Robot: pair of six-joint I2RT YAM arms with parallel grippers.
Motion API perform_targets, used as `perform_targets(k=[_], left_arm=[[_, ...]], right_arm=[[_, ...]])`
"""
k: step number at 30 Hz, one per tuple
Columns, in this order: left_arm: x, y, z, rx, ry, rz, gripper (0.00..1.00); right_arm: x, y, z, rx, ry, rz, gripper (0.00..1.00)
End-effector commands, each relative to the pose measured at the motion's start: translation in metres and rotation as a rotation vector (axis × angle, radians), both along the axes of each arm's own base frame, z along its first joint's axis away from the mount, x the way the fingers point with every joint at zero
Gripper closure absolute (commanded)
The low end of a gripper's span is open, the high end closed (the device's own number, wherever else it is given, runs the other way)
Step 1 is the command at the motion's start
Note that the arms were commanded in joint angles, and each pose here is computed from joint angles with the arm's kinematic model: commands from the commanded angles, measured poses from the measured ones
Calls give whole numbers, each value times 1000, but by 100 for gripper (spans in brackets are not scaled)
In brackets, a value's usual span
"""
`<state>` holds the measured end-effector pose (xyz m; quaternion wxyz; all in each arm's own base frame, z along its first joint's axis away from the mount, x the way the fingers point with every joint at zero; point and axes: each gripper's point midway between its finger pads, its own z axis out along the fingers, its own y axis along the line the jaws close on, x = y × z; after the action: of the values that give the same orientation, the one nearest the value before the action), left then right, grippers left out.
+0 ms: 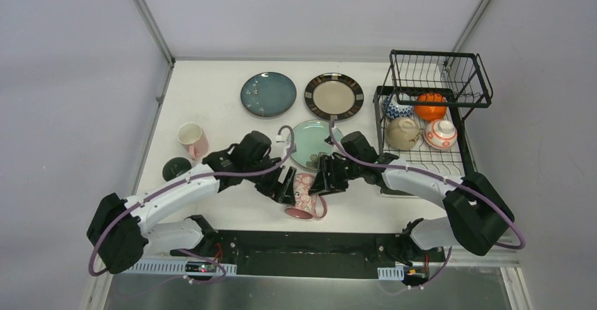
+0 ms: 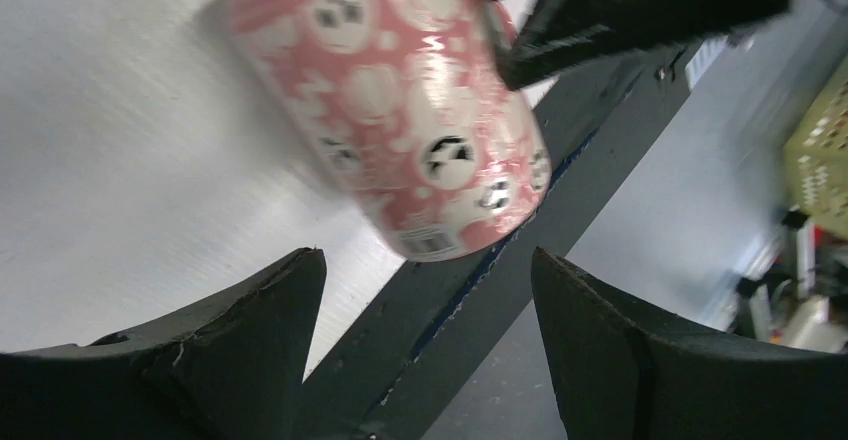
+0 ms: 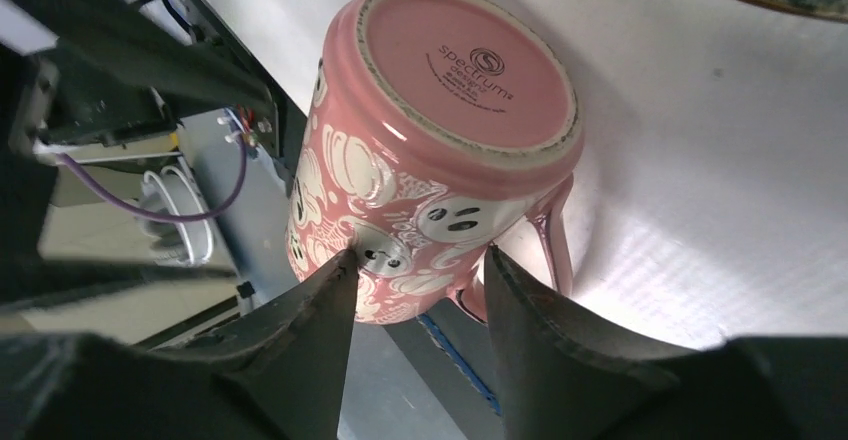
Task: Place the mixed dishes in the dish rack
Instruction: Pick up the cup at the center of the board.
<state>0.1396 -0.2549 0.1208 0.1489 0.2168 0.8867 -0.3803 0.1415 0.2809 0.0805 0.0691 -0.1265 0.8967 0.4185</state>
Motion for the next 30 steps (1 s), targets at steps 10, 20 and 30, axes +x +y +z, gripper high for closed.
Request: perform_targets(k=[10,20,30], left_arm=[[12,2,-3,0,-423,-3,21],[-4,1,-1,58,-121,176,15],[-6,0,64,-126,164,540,1]], right_arm=[[18,26,23,68,-24,-165,51],[40,-9,39,24,-131,-250,45],[42,-17,53,34,-201,-269,44]])
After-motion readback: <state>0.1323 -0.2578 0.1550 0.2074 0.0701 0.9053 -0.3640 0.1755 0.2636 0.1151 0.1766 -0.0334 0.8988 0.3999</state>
